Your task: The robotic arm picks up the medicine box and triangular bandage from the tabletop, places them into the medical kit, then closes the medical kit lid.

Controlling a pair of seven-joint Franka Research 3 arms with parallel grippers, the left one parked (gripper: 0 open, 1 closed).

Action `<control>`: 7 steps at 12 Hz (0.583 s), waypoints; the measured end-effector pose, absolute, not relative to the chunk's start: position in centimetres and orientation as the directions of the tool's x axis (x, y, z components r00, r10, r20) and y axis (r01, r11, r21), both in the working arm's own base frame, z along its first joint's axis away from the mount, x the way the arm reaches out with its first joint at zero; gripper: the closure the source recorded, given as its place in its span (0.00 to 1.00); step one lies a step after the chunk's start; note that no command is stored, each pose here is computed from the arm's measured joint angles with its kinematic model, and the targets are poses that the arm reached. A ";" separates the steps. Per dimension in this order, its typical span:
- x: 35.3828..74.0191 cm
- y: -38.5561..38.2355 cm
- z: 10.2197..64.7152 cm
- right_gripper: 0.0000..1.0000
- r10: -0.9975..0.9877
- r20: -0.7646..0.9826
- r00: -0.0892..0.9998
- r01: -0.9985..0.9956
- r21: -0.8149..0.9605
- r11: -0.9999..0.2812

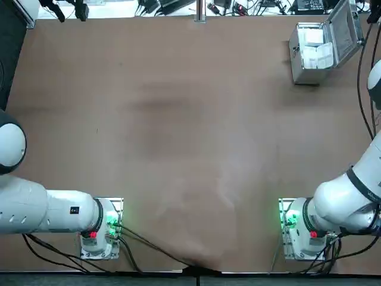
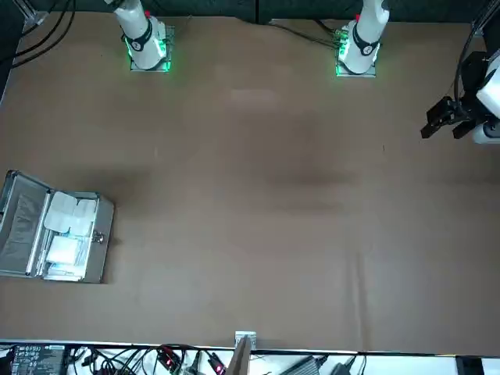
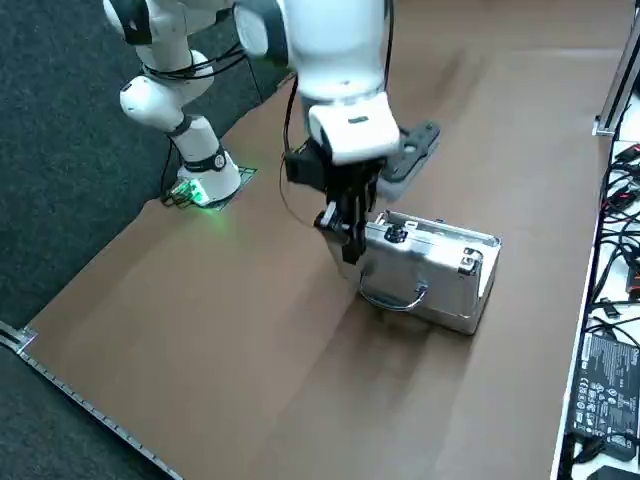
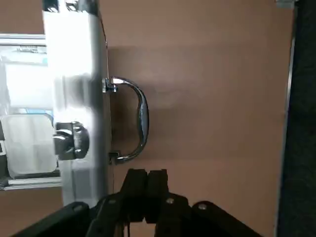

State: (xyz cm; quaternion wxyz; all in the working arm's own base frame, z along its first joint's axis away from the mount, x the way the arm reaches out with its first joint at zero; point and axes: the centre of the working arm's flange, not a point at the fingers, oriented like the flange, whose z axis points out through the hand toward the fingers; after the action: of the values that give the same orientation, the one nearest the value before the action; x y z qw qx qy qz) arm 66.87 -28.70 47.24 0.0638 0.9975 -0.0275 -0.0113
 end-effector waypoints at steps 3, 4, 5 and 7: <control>67.5 -28.3 45.1 0.99 -0.062 -0.024 0.998 -0.060 0.073 -0.996; 67.8 -27.8 44.7 0.99 -0.058 -0.023 0.998 -0.056 0.057 -0.997; 68.1 -27.1 44.6 0.99 -0.048 -0.020 0.999 -0.048 0.045 -0.998; 69.0 -24.5 44.8 0.99 -0.024 -0.011 1.000 -0.024 0.031 -0.999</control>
State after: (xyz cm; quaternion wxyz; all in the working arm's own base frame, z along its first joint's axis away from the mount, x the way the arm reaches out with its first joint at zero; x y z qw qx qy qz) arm 69.04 -24.54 44.77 0.0153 0.9998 -0.0120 -0.0059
